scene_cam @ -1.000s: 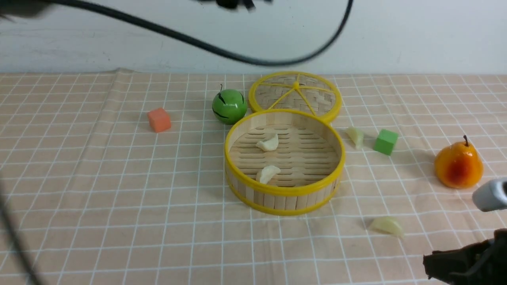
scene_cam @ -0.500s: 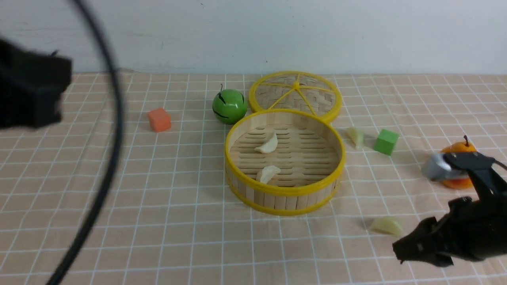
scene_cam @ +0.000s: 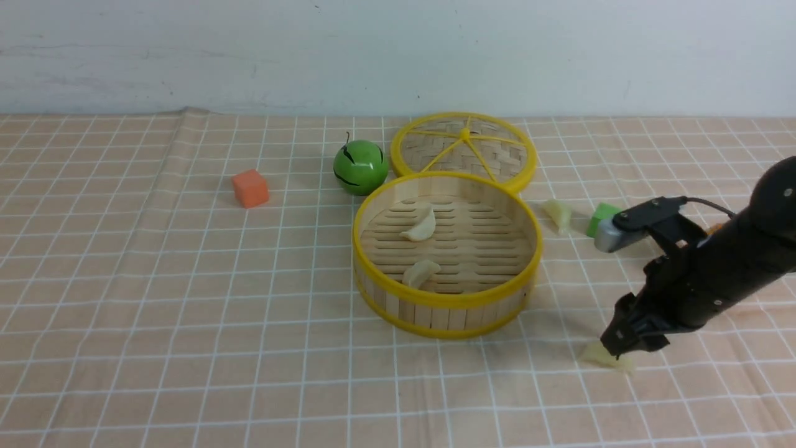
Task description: Put the dumplings into the steamer on the table with the brown tablecloth.
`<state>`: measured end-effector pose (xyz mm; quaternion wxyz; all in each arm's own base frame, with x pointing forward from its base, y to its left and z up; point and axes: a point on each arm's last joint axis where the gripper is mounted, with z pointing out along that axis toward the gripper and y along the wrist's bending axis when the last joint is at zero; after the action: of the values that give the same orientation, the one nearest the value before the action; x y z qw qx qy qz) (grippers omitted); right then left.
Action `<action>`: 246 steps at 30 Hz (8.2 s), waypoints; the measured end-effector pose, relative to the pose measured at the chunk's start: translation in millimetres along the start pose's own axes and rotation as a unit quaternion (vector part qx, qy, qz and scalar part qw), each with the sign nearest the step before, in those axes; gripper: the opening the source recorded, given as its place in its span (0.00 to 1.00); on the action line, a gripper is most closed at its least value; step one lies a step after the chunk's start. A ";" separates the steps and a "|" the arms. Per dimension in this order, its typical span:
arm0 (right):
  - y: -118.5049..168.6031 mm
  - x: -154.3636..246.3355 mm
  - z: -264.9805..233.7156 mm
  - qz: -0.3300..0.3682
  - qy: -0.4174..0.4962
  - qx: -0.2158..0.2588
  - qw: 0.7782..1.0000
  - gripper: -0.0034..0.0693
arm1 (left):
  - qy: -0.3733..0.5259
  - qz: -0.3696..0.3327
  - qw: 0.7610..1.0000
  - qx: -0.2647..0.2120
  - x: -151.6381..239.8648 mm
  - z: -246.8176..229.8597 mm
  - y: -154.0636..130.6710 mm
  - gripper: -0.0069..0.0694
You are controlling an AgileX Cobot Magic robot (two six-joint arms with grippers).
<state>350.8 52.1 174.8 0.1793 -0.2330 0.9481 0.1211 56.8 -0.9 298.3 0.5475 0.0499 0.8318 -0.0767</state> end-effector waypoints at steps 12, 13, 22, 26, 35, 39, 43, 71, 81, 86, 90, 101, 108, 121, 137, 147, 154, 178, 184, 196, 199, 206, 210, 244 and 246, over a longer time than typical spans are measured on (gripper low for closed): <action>3.7 -4.0 10.7 -0.038 0.031 -0.039 0.998 0.46 | -0.008 0.048 0.999 0.023 27.3 25.7 -6.7 0.07; 4.3 -5.2 9.1 -0.042 0.036 -0.045 0.997 0.45 | -0.009 0.048 0.999 0.023 27.2 25.7 -6.7 0.07; 49.9 -54.5 -39.0 -0.116 0.008 -0.108 0.987 0.05 | -0.019 0.055 0.998 0.024 25.3 25.7 -7.1 0.07; 73.0 -77.5 -55.2 -0.175 -0.013 -0.087 0.981 0.05 | -0.028 0.060 0.997 0.026 23.9 25.6 -7.5 0.07; 49.6 -65.1 -26.0 -0.029 0.112 0.038 0.993 0.32 | -0.031 0.062 0.997 0.027 23.2 25.5 -7.7 0.07; 44.8 -57.5 7.6 0.030 0.159 0.025 0.987 0.53 | -0.035 0.062 0.997 0.029 22.5 25.5 -8.2 0.07; 45.0 -46.3 31.7 0.052 0.218 -0.003 0.975 0.58 | -0.035 0.062 0.997 0.029 22.5 25.5 -8.2 0.07; 106.0 -140.7 22.6 -0.145 -0.010 -0.027 0.989 0.38 | -0.035 0.061 0.997 0.029 22.5 25.5 -8.2 0.09; 101.9 -147.4 19.2 -0.076 -0.002 -0.003 0.997 0.71 | -0.027 0.058 0.998 0.026 24.0 25.6 -7.6 0.09; 88.0 -172.8 -32.0 -0.079 -0.067 0.054 0.993 0.79 | -0.026 0.057 0.998 0.027 24.2 25.6 -7.6 0.10; 38.2 -184.1 -54.1 0.004 -0.137 0.115 0.984 0.79 | -0.028 0.058 0.998 0.027 23.8 25.6 -7.6 0.10; -56.3 -161.1 41.7 0.156 -0.117 0.086 0.977 0.78 | -0.032 0.061 0.997 0.027 23.0 25.5 -7.8 0.11; -59.1 -155.2 72.8 0.104 -0.100 0.080 0.986 0.57 | -0.031 0.064 0.997 0.025 23.8 26.0 -7.5 0.11; -14.4 -190.6 -32.6 0.049 -0.163 0.014 0.985 0.38 | -0.035 0.074 0.996 0.020 23.3 26.1 -6.6 0.12; 64.4 -184.9 49.0 -0.005 -0.066 -0.005 0.998 0.66 | -0.038 0.075 0.996 0.021 22.7 26.1 -6.9 0.13; 81.9 -185.6 -123.4 -0.030 -0.166 0.032 0.985 0.79 | -0.039 0.076 0.996 0.021 22.7 26.1 -6.9 0.14; 118.3 -119.2 -328.6 -0.063 -0.355 0.096 0.928 0.35 | -0.039 0.076 0.996 0.021 22.7 26.1 -6.9 0.14; 138.4 169.2 -251.9 -0.131 -0.716 0.209 0.652 0.03 | -0.039 0.076 0.996 0.021 22.6 26.1 -6.8 0.18; 125.7 180.3 -194.6 -0.120 -0.627 0.205 0.742 0.03 | -0.039 0.076 0.996 0.021 22.6 26.1 -6.8 0.19; 109.3 223.1 -104.5 -0.083 -0.456 0.184 0.867 0.04 | -0.039 0.076 0.996 0.021 22.6 26.1 -6.8 0.21; 107.9 232.3 -95.1 -0.050 -0.435 0.170 0.883 0.04 | -0.039 0.076 0.996 0.021 22.6 26.1 -6.9 0.21; 108.2 251.7 -103.6 0.006 -0.464 0.185 0.866 0.05 | -0.037 0.076 0.996 0.020 22.9 26.1 -6.6 0.22; 107.3 262.7 -99.2 0.044 -0.438 0.193 0.877 0.05 | -0.035 0.076 0.996 0.018 23.4 26.2 -6.2 0.22; 106.9 265.3 -98.2 0.104 -0.426 0.174 0.882 0.11 | -0.032 0.079 0.996 0.017 25.4 27.3 -6.1 0.26; 106.9 265.4 -98.1 0.104 -0.425 0.174 0.882 0.11 | -0.032 0.083 0.996 0.022 32.8 30.5 -6.5 0.26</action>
<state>51.6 7.8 174.1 0.5892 -0.0239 0.8054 0.0601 70.2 -12.9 256.9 0.5770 0.1286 0.8050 -0.0509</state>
